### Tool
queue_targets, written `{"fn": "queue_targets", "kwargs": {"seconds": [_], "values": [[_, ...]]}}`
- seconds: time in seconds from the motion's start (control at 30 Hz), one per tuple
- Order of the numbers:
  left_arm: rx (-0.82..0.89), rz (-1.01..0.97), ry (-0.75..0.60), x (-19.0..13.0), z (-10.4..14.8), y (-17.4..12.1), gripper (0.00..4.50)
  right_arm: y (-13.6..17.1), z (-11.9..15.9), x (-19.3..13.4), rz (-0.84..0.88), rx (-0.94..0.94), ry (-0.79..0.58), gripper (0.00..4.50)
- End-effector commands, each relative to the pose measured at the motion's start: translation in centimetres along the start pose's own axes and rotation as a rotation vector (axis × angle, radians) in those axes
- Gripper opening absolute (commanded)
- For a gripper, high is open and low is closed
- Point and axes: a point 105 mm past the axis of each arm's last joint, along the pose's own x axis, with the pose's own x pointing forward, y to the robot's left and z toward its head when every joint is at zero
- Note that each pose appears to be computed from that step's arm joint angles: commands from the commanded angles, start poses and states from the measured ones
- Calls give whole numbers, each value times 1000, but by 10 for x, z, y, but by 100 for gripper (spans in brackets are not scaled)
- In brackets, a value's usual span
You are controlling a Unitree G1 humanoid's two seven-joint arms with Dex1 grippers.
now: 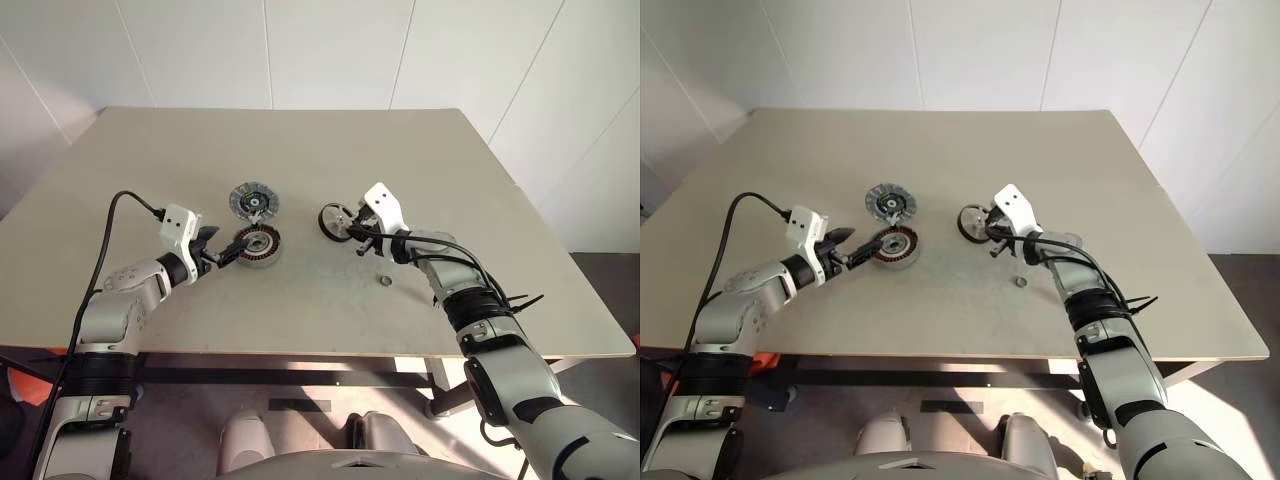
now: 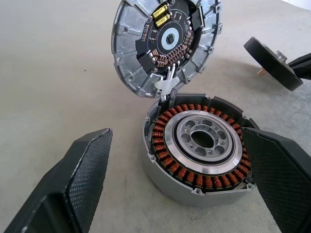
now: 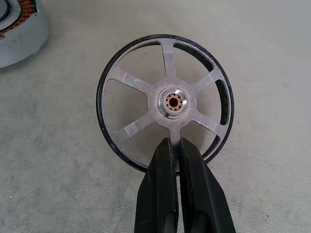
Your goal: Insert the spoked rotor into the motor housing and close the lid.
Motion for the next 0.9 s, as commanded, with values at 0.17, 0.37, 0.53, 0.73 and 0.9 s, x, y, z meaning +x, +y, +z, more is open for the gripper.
{"fn": "queue_targets", "kwargs": {"seconds": [0.17,0.37,0.53,0.73,0.9], "values": [[22,10,-27,-1,10,2,450,-29,41,-18,-81,-97,-69,2],[22,7,-26,1,10,2,450,-50,31,-29,-148,-104,-13,2],[23,10,-26,1,11,3,450,-53,6,-31,-148,-100,80,2],[26,13,-27,1,11,4,450,-52,-1,-28,-139,-63,87,2],[28,14,-25,0,10,4,450,-52,15,-28,-140,-67,16,171]]}}
